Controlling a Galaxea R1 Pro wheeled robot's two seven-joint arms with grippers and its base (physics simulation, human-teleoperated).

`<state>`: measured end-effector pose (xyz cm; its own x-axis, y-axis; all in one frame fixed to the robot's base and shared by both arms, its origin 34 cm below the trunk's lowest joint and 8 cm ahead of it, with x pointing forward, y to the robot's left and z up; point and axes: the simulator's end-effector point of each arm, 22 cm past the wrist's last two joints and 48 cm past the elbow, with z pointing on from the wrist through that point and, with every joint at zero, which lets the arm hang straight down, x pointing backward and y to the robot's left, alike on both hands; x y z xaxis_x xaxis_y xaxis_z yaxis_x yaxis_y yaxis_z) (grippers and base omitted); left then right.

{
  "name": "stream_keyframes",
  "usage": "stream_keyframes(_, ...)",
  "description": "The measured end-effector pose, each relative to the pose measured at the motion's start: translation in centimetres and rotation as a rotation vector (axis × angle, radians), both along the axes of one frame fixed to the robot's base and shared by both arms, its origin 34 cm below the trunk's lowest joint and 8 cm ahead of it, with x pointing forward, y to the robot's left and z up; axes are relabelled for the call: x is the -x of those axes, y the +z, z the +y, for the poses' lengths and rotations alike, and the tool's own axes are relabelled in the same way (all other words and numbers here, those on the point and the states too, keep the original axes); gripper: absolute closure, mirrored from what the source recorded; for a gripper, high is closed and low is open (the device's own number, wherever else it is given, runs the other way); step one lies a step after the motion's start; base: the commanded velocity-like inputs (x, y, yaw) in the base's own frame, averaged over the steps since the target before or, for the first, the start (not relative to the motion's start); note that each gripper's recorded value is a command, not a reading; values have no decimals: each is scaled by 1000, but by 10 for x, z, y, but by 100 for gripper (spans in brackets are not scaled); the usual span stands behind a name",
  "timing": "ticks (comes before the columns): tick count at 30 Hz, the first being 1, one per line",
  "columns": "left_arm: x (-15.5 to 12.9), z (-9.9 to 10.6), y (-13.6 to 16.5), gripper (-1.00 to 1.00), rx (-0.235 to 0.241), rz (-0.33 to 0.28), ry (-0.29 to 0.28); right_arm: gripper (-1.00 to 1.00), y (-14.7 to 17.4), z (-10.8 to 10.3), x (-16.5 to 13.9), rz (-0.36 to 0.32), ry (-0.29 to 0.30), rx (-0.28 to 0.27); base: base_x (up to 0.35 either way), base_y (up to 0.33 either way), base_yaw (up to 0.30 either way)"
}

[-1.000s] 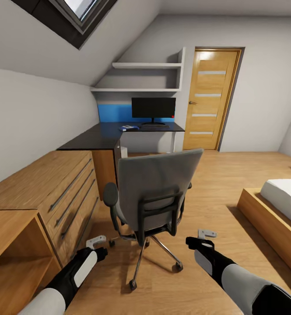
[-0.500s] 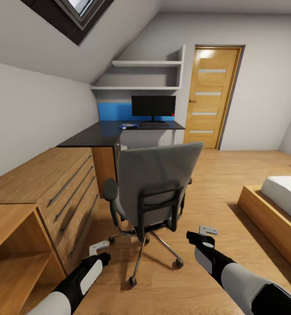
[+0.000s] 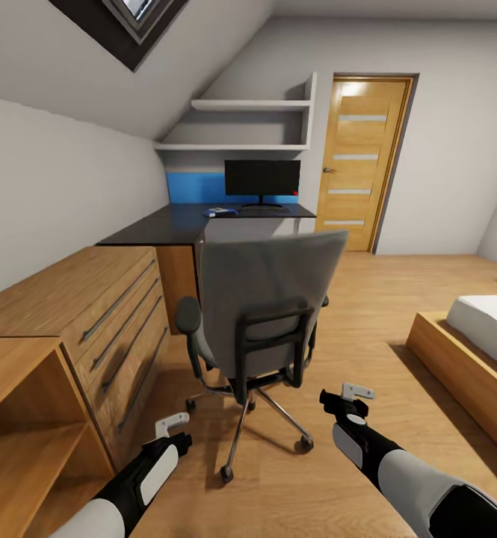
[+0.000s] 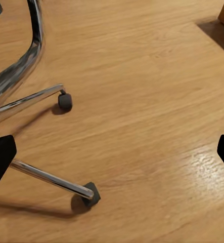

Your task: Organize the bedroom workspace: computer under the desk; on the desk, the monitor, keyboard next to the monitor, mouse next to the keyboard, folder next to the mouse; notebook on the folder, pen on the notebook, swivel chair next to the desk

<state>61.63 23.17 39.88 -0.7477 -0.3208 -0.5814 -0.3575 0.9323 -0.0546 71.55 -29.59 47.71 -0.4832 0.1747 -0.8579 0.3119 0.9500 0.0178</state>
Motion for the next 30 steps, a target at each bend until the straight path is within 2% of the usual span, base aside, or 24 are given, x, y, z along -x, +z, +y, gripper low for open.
stream_keyframes(27,16,1,-60,-100,-3,0,1,-100,-59,-1,15,-9,-2,-1,0,0,0)
stream_keyframes(30,16,1,-60,-100,-3,0,1,-100,-59,-1,15,-10,-2,-1,0,0,0)
